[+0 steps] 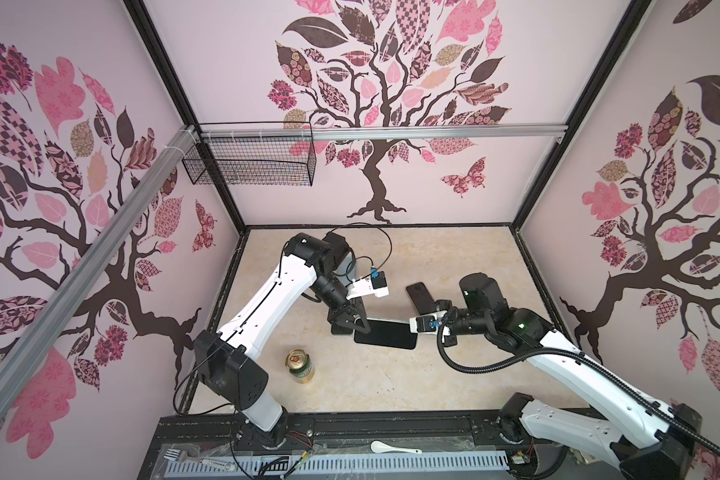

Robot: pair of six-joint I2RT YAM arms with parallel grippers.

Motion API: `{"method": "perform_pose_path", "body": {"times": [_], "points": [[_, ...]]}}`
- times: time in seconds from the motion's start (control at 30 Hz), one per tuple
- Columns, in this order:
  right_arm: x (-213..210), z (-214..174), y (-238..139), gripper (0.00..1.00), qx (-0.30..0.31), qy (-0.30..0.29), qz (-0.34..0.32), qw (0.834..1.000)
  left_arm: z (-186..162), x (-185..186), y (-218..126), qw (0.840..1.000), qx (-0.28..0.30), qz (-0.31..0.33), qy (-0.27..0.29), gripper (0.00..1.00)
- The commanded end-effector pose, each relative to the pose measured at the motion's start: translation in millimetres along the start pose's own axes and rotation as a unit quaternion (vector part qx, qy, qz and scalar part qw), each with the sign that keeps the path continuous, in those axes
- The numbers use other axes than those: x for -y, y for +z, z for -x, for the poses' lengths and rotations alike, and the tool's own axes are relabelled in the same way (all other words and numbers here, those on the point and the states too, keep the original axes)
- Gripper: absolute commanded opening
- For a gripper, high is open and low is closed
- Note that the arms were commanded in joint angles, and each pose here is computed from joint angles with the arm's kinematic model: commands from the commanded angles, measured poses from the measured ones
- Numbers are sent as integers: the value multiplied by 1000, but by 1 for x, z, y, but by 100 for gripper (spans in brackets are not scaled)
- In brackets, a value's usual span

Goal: Take the phone out of the phone case

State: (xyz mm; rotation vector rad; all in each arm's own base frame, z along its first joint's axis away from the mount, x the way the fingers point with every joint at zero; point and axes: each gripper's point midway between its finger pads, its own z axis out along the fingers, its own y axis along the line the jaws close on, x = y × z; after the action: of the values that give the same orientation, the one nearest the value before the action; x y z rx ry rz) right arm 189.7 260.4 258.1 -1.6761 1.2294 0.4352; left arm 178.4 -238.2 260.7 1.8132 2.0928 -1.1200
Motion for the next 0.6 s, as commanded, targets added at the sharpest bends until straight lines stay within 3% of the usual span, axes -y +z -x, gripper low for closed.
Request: {"method": "perform_pose_path", "body": {"times": [0.0,0.17,0.3,0.4,0.57], "points": [[7,77,-22,0,155,-61,-5,986,18,-24,4,999,33,32,28,0],[5,65,-24,0,136,-35,-23,990,23,-21,-9,996,57,52,45,0],[20,46,-27,20,111,27,-88,990,29,-18,-22,989,94,95,65,0],[38,45,-42,30,123,75,-162,976,33,-18,-34,979,128,140,77,0],[53,43,-62,33,167,138,-240,946,41,-21,-52,946,207,231,91,0]]}}
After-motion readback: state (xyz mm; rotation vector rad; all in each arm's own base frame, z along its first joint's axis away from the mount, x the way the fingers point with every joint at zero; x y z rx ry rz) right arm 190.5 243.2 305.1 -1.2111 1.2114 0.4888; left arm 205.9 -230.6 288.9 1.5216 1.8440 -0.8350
